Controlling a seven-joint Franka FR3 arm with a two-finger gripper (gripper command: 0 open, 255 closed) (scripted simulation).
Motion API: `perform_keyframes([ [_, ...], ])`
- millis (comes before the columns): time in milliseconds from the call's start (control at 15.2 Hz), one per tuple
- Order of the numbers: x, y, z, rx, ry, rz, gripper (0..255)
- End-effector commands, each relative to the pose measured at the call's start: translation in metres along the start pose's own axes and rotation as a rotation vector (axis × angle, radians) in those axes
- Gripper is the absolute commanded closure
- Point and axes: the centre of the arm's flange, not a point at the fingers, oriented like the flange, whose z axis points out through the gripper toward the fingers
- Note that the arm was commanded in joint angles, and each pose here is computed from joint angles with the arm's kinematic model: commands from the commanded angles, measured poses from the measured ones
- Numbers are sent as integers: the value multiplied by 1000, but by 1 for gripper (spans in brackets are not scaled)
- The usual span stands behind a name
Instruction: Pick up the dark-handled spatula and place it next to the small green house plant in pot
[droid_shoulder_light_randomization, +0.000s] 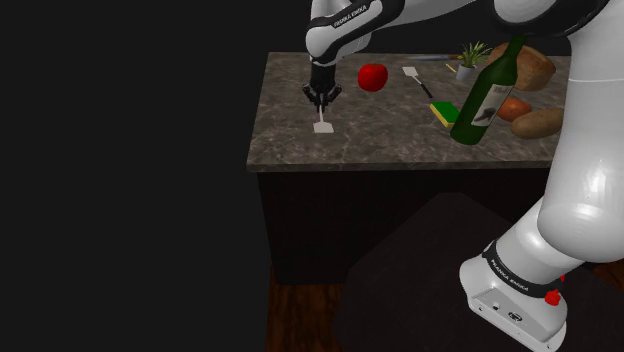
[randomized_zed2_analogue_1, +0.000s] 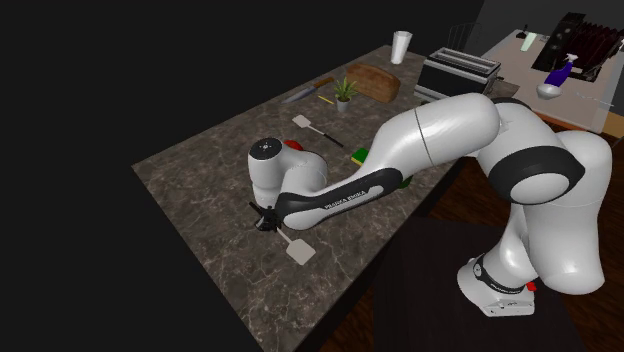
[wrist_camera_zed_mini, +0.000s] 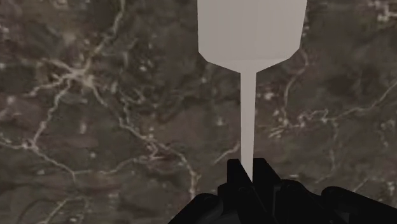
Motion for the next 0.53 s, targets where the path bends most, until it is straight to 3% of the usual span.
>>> perform_keyframes([
  [0,0,0,0,0,0,0,255],
  [462,2,0,-37,0,0,0,255],
])
